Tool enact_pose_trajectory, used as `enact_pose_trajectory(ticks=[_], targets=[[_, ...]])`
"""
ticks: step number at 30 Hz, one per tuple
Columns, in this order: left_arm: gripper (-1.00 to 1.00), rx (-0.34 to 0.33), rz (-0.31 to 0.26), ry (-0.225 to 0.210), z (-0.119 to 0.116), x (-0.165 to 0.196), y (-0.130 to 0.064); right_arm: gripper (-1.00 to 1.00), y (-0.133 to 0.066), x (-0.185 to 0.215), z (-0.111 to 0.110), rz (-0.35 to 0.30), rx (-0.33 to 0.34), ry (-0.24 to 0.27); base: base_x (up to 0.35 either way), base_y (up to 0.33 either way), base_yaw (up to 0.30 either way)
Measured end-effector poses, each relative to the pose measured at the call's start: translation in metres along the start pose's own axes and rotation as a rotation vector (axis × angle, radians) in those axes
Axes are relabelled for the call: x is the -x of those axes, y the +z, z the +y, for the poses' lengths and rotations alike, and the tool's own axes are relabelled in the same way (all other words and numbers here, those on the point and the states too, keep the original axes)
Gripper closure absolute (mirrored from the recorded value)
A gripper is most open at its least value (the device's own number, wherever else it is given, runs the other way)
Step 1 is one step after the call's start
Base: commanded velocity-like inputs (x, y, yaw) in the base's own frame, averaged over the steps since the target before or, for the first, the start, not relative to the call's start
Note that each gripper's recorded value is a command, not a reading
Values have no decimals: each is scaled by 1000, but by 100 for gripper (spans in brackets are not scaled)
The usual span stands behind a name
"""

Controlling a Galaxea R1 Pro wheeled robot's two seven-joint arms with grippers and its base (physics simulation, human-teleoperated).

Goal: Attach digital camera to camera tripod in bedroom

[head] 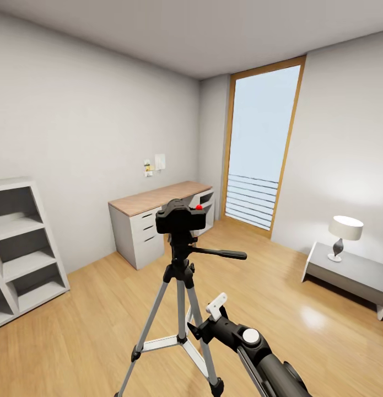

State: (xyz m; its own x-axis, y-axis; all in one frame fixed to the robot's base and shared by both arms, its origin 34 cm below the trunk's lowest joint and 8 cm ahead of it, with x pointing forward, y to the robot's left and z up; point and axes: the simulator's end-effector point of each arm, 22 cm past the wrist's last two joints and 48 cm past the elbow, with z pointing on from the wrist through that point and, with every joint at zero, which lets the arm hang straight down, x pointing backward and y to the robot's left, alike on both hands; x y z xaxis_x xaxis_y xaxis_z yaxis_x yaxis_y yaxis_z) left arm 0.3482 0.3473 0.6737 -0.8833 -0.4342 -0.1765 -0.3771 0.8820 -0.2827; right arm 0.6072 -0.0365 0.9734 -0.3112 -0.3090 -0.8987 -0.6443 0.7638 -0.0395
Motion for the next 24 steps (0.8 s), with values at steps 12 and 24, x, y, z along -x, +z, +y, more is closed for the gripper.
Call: enact_pose_trajectory(ticks=[12,24], targets=[[-100,13,129,-20,11,-100,7,-100,0,0,1,0,1,-1,0,0,0],[-100,-33,185,-27,-24,-143,15,-100,0,-1,1,2,2,0,0,0,0]])
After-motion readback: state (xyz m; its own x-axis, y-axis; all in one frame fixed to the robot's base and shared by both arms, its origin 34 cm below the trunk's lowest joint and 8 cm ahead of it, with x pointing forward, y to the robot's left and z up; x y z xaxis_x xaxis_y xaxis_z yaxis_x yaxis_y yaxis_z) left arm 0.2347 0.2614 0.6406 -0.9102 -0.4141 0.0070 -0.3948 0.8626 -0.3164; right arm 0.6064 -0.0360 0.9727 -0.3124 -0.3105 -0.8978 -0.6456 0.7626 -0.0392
